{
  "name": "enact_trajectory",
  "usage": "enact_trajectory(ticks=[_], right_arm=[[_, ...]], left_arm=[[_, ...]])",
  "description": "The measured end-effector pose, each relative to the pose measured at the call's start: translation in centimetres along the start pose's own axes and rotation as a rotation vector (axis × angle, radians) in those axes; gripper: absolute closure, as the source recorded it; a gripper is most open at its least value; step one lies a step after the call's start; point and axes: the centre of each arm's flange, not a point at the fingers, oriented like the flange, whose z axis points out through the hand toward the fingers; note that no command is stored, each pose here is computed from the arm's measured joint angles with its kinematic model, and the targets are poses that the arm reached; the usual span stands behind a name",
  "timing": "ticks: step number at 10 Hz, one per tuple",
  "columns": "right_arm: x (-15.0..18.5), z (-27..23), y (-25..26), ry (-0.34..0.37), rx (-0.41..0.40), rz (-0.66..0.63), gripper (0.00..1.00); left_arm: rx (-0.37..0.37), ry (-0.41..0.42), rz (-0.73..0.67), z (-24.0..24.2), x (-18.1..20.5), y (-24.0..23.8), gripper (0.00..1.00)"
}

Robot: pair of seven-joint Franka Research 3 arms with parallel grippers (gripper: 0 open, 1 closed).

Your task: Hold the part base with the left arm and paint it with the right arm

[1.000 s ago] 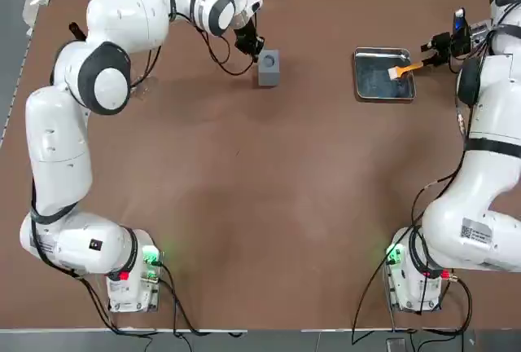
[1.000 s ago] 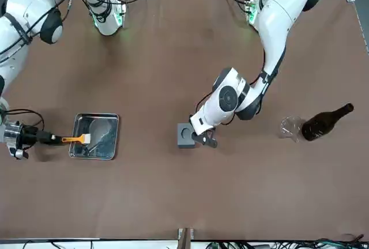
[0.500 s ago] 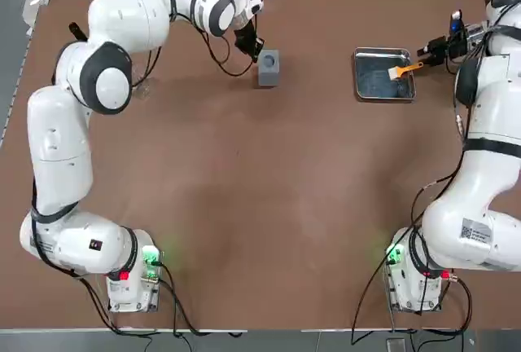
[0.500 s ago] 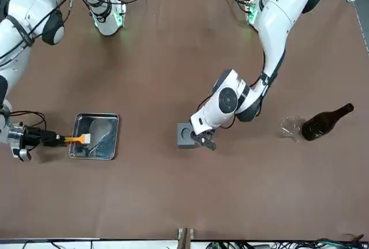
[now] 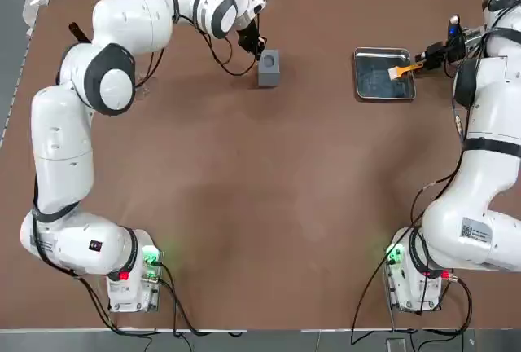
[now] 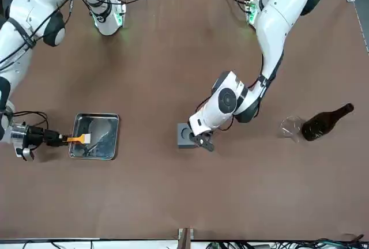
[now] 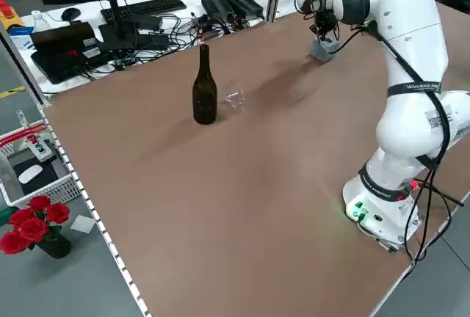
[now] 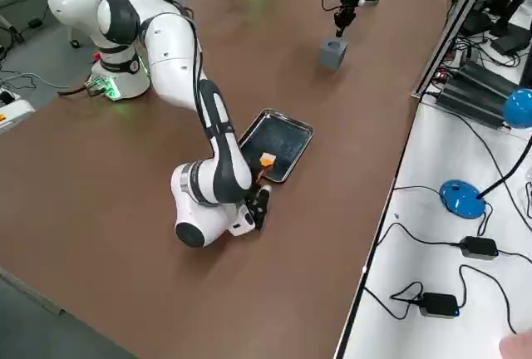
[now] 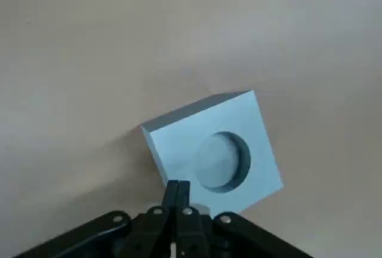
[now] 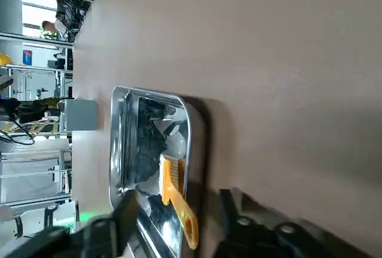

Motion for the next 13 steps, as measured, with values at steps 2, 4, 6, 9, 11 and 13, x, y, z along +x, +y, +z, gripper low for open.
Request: enact_trajectory(ticks=[2,4,6,9,11,13], right_arm=[[-0.16,-0.07,0.13,0.001,0.001,0.003,0.62],[-0.52,0.03,0.43,0.002,0.004,0.012,0.74],[-0.68,0.08,0.54,0.002,0.006,0.015,0.86],[-0.76,0.12,0.35,-0.004,0.020,0.015,0.93],[-0.91,0.15,0.11,-0.014,0.041,0.016,0.95],[-1.05,0.28,-0.27,-0.029,0.066,0.034,0.95]], left_arm=[[0.026,0.000,0.012,0.91,-0.08,0.06,0.99],[0.030,0.002,0.031,0.91,0.04,-0.21,0.99],[0.031,0.002,0.034,0.93,0.06,-0.28,0.99],[0.031,0.001,0.034,0.99,0.04,-0.27,0.99],[0.031,0.001,0.034,0.99,0.04,-0.26,0.99],[0.031,0.001,0.034,0.99,0.04,-0.26,0.99]])
